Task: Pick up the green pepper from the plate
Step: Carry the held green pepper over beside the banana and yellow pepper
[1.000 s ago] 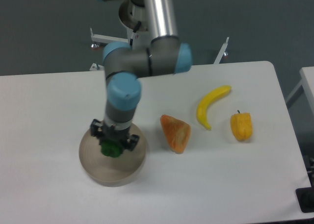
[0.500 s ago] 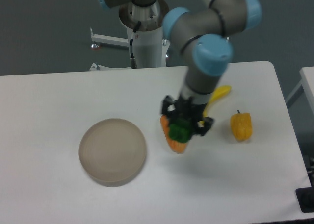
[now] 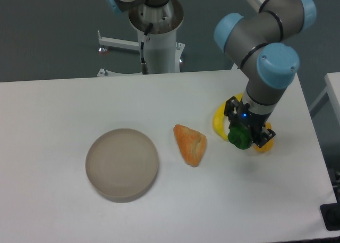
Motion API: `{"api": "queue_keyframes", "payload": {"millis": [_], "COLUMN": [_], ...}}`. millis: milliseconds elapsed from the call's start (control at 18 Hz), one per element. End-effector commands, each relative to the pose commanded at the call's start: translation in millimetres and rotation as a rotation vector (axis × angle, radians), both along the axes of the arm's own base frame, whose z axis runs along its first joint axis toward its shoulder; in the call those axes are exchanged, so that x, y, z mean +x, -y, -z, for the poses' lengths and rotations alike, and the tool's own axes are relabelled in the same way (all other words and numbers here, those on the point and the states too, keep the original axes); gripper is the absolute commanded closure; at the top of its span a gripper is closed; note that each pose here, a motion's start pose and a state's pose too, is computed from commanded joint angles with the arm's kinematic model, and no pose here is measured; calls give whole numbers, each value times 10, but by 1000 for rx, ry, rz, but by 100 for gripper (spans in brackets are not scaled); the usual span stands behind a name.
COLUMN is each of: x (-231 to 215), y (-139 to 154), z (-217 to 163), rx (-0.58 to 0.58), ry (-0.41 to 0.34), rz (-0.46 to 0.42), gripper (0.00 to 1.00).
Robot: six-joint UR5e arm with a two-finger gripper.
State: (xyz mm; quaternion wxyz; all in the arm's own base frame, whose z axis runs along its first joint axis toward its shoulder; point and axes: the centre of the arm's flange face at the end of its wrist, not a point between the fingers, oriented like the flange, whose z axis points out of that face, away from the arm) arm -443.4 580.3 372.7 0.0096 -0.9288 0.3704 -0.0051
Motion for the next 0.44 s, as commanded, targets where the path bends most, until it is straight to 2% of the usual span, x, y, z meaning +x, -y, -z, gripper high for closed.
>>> {"api": "queue_keyframes", "payload": {"millis": [444], "x": [3], "y": [-2], "z": [-15], "rx": [-1], "ry": [-10], "rz": [39], "gripper": [97]}}
